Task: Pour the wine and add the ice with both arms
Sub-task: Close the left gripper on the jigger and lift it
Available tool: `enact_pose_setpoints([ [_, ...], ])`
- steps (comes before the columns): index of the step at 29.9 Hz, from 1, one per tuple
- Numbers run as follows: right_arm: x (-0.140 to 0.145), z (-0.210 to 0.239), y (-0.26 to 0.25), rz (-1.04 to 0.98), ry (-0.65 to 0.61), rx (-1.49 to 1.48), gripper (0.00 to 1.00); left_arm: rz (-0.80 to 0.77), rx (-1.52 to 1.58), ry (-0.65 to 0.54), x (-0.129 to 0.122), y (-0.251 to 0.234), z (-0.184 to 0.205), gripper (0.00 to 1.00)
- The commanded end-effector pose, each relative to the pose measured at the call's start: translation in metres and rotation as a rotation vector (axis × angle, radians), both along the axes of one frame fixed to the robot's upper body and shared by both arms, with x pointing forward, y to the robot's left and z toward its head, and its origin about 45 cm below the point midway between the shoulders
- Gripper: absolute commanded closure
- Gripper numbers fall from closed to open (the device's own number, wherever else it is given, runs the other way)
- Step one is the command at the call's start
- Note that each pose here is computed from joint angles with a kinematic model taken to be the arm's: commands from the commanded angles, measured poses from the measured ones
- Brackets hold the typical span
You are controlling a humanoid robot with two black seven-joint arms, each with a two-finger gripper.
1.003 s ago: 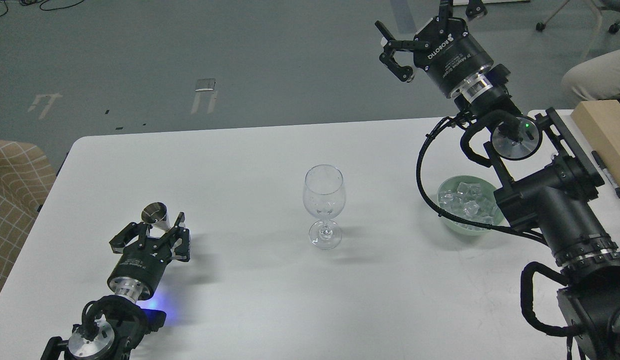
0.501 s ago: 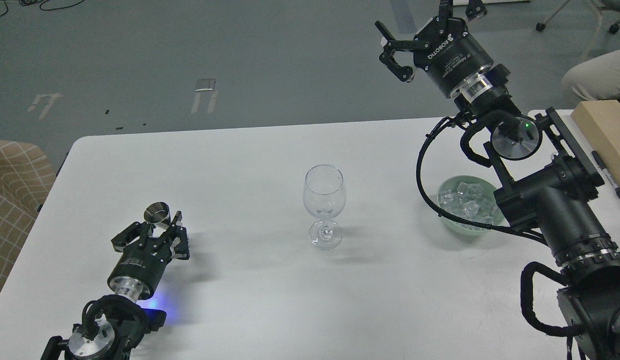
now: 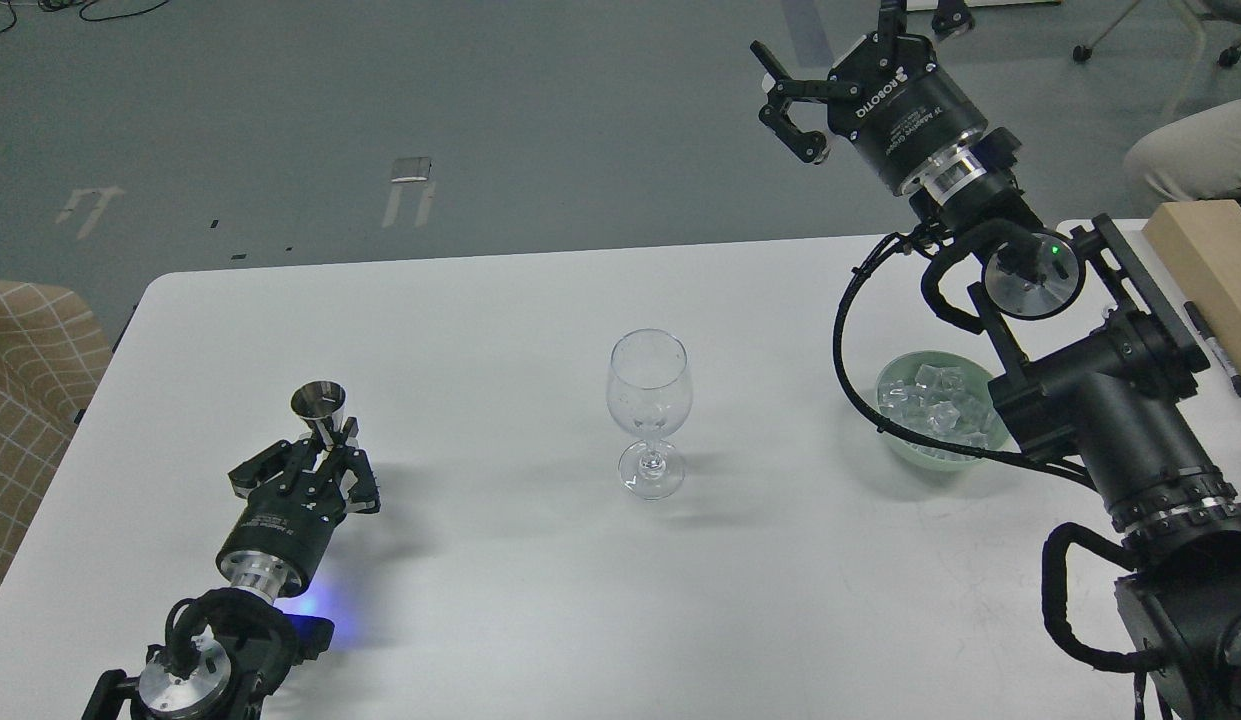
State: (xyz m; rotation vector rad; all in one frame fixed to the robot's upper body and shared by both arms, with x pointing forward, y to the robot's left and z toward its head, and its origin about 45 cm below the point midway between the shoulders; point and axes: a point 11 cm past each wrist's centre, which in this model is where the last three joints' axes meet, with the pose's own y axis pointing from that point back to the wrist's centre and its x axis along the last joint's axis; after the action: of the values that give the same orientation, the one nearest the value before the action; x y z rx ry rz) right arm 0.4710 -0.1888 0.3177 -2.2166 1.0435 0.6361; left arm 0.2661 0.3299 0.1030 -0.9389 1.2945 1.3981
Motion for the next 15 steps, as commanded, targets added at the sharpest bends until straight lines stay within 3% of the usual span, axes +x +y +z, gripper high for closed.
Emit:
enact_pose_setpoints([
  [1, 0.0, -0.0001, 0.0001, 0.001, 0.001, -0.001, 0.0, 0.003, -0.001, -0.009, 0.0015, 0.0009, 0.0024, 0.81],
  [15, -0.0001, -0.0008, -0.0003, -0.001, 0.002, 0.0, 0.0, 0.005, 0.005, -0.038, 0.0059, 0.0016, 0.0085, 0.9],
])
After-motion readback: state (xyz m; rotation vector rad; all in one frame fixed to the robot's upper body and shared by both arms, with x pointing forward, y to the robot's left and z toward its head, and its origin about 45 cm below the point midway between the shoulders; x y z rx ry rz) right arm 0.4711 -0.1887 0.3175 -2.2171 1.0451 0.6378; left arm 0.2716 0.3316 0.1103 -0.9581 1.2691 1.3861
